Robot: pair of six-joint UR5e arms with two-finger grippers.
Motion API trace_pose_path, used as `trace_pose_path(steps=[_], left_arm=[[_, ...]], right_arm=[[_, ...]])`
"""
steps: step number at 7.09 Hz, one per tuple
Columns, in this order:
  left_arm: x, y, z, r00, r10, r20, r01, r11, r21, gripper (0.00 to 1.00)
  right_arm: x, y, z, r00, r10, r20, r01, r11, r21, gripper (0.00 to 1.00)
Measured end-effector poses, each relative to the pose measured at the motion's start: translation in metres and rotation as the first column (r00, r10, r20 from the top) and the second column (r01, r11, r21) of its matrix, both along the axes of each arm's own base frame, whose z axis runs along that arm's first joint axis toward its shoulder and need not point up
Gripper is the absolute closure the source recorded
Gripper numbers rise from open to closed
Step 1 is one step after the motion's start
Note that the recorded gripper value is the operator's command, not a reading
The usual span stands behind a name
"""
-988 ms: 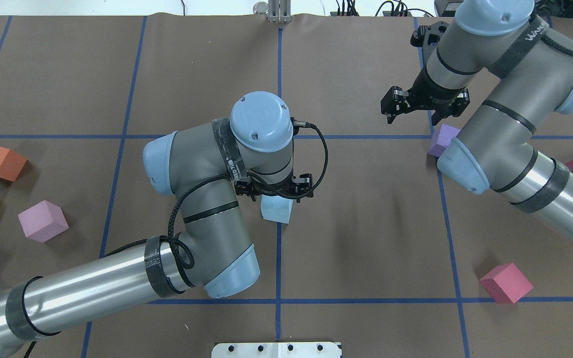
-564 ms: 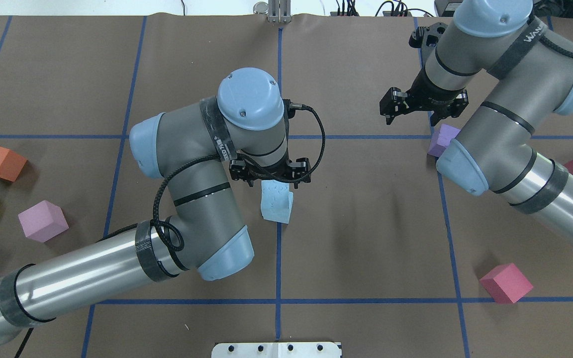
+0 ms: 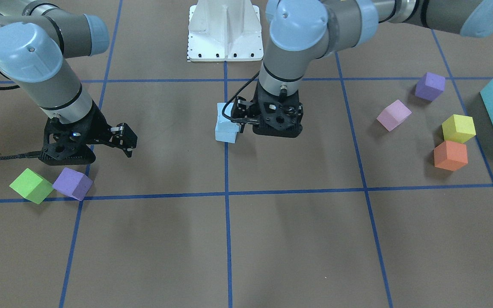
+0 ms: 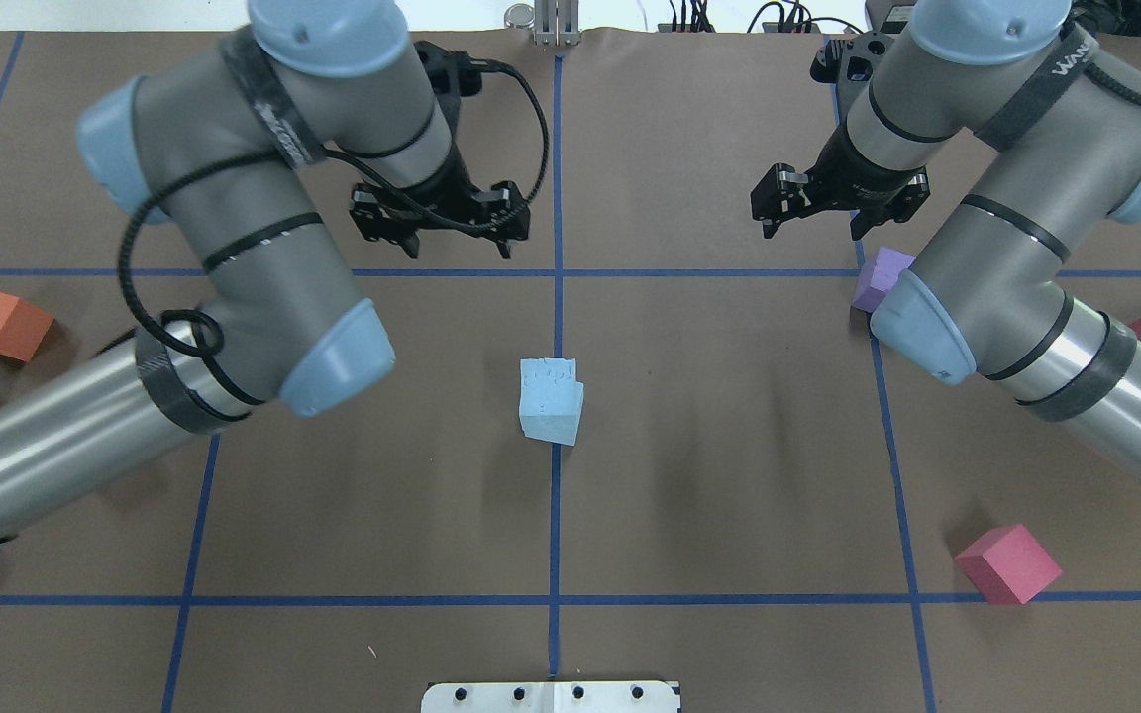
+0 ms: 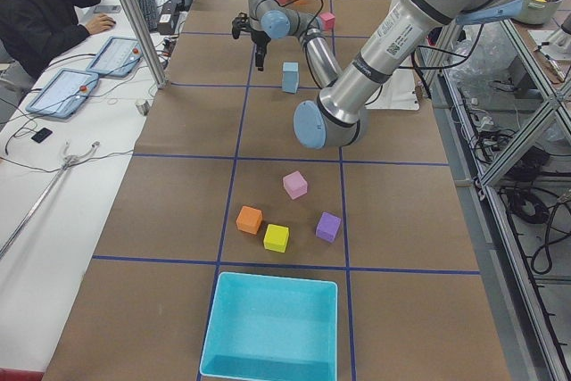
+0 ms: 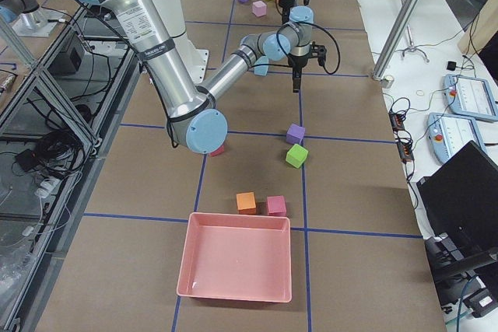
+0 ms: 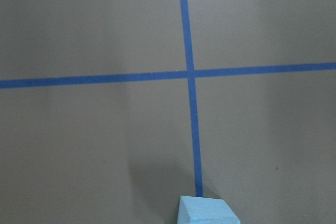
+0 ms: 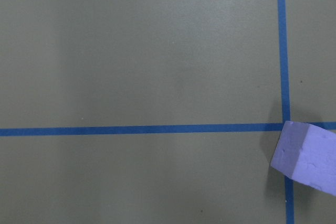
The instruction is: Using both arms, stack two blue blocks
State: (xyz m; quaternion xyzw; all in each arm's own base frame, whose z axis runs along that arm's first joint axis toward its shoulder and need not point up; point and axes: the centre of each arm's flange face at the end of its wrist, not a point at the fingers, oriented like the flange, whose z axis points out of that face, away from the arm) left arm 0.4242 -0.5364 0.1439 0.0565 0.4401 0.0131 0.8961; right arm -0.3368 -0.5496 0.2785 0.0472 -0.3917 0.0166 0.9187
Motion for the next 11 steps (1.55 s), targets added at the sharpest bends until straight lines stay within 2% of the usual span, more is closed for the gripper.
trace_pose_path(steps=[1, 3, 5, 6, 8, 9, 11], left_arm=[[-0.052, -0.023, 0.033, 1.0, -0.008, 0.021, 0.007, 0.999, 0.034, 0.01], [-0.164, -0.058, 0.102, 0.997, 0.019, 0.08, -0.029, 0.992, 0.12, 0.0], [-0.28, -0.082, 0.168, 0.989, 0.062, 0.136, -0.085, 0.982, 0.171, 0.0], [-0.327, -0.086, 0.197, 0.986, 0.069, 0.15, -0.095, 0.979, 0.18, 0.0], [-0.393, -0.081, 0.246, 0.99, 0.058, 0.131, -0.078, 0.985, 0.152, 0.0], [-0.416, -0.074, 0.27, 0.992, 0.061, 0.11, -0.076, 0.987, 0.138, 0.0], [-0.454, -0.07, 0.325, 0.988, 0.105, 0.116, -0.121, 0.982, 0.142, 0.0]], right_arm=[[0.015, -0.008, 0.005, 1.0, 0.005, -0.008, -0.004, 0.999, 0.032, 0.0], [0.049, -0.024, 0.014, 0.999, 0.023, -0.028, -0.021, 0.997, 0.072, 0.0], [0.103, -0.042, 0.042, 0.996, 0.068, -0.048, -0.066, 0.996, 0.054, 0.0], [0.144, -0.046, 0.067, 0.996, 0.068, -0.05, -0.066, 0.997, 0.04, 0.0], [0.232, -0.033, 0.143, 0.997, 0.035, -0.075, -0.033, 0.999, 0.03, 0.0], [0.278, -0.02, 0.182, 0.996, 0.021, -0.091, -0.018, 0.999, 0.03, 0.0], [0.351, 0.02, 0.249, 0.997, 0.022, -0.076, -0.024, 1.0, -0.013, 0.0]])
